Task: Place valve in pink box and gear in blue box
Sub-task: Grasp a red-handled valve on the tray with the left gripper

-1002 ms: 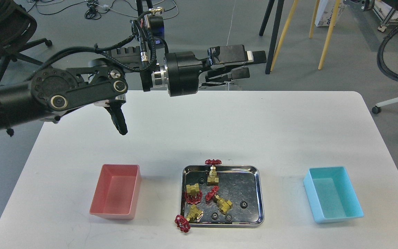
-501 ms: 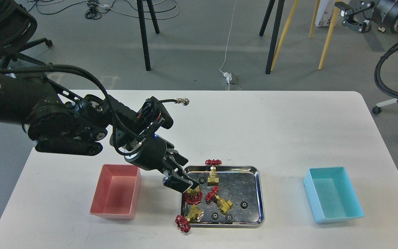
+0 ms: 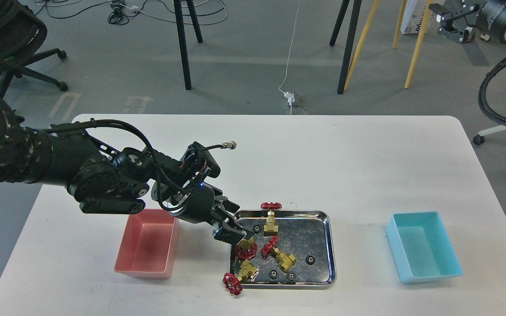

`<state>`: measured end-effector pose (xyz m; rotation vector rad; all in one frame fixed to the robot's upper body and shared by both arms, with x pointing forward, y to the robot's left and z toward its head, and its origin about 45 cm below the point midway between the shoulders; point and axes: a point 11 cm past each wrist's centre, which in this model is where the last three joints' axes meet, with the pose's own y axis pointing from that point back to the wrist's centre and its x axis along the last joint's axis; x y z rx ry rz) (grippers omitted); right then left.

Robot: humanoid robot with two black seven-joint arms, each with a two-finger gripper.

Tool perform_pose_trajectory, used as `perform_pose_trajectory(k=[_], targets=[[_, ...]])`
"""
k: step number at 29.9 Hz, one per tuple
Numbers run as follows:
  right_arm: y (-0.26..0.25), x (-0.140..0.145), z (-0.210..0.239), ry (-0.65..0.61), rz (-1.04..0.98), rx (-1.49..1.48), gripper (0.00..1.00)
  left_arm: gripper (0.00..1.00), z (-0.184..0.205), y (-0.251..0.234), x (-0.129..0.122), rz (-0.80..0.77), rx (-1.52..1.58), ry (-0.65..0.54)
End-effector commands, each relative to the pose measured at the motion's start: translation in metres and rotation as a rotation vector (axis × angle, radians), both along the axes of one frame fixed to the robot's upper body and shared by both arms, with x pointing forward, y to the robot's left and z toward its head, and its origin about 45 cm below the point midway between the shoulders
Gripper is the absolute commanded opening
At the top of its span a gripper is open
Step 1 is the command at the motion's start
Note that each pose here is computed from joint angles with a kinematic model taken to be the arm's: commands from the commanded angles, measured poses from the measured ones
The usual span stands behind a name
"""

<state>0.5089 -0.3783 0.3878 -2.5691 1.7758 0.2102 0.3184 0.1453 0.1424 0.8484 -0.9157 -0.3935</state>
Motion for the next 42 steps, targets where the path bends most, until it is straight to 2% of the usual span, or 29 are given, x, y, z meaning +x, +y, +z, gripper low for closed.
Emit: perform_pose_trajectory(k=[1,19,38,42], targets=[[-0.001,-0.001,-0.003,0.007,0.0,0.0,1.0,0.85,-0.007,0.0,-0.006,0.005,-0.008,0.019],[-0.003,-0.003,-0.011,0.019,-0.005,0.007,1.0,0.79,-0.027,0.0,-0.017,0.023,-0.038,0.047],[-0.006,-0.004,-0.018,0.028,-0.012,0.011,1.0,0.6,-0.03,-0.003,-0.019,-0.008,-0.045,0.027],[-0.006,-0.004,-0.019,0.028,-0.013,0.012,1.0,0.5,-0.03,-0.002,-0.02,-0.025,-0.038,0.022]])
